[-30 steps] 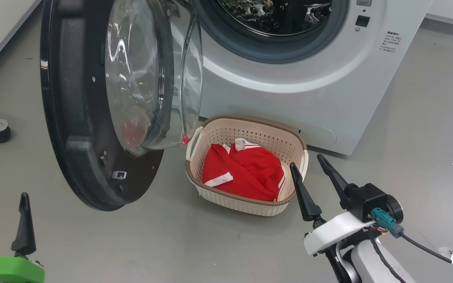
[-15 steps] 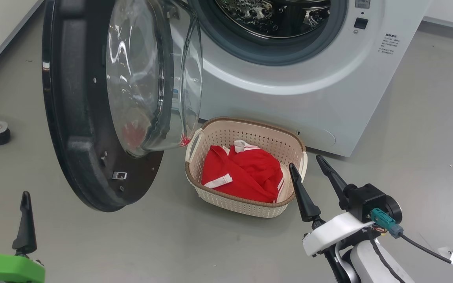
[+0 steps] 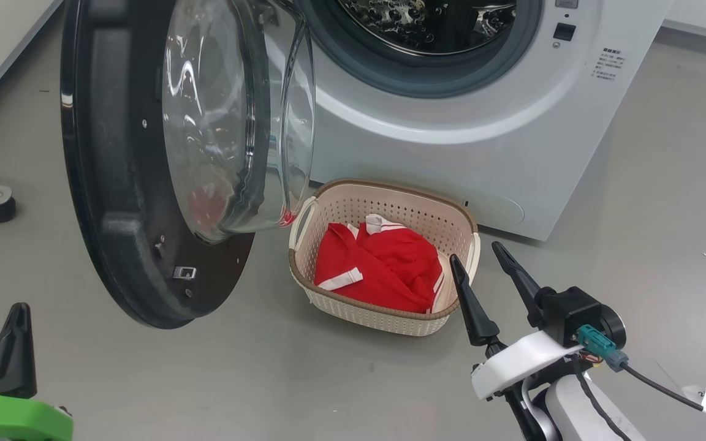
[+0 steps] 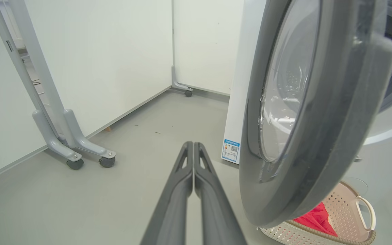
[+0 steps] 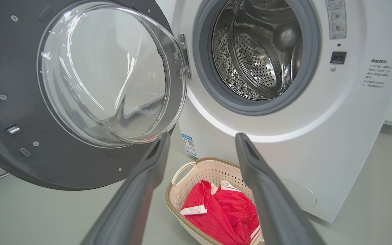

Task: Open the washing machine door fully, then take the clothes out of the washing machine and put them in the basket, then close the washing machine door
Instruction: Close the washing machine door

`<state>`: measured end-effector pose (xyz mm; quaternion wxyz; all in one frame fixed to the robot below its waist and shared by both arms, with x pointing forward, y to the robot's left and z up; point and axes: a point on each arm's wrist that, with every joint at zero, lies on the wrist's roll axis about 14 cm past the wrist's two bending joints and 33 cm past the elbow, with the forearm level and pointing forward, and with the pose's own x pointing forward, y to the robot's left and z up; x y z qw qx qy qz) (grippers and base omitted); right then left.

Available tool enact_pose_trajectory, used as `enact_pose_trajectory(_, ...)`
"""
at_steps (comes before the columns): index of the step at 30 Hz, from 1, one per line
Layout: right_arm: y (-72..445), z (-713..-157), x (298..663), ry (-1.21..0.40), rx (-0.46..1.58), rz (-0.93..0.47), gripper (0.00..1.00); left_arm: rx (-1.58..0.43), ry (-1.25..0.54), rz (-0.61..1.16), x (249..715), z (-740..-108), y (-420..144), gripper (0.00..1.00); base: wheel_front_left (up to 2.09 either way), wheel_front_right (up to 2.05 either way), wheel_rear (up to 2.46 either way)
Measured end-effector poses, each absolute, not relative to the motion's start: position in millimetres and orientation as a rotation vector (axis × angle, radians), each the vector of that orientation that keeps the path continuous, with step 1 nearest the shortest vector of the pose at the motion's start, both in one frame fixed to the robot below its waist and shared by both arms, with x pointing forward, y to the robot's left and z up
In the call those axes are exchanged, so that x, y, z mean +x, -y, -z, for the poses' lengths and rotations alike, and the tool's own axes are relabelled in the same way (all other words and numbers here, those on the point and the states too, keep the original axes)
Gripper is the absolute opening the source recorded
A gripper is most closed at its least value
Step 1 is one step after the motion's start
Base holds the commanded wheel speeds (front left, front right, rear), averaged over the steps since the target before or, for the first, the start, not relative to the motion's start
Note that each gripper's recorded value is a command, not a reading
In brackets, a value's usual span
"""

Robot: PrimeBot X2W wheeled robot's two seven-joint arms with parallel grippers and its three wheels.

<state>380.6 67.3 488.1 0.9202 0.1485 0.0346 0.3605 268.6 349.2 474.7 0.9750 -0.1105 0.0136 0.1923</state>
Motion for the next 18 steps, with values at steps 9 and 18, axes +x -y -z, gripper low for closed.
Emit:
enact_pose_trajectory(9,-67.2,-485.5,382.2,-0.078,0.309,-0.734,1.00,-0.175,0.004,-0.385,276.0,-491.2,-362.5,0.00,0.00,0.00,0.00)
enact_pose_trajectory(18,-66.9,-484.0,383.0,-0.081,0.311,-0.732,1.00,-0.379,0.104,-0.424,295.5,-512.8,-372.2,0.00,0.00,0.00,0.00)
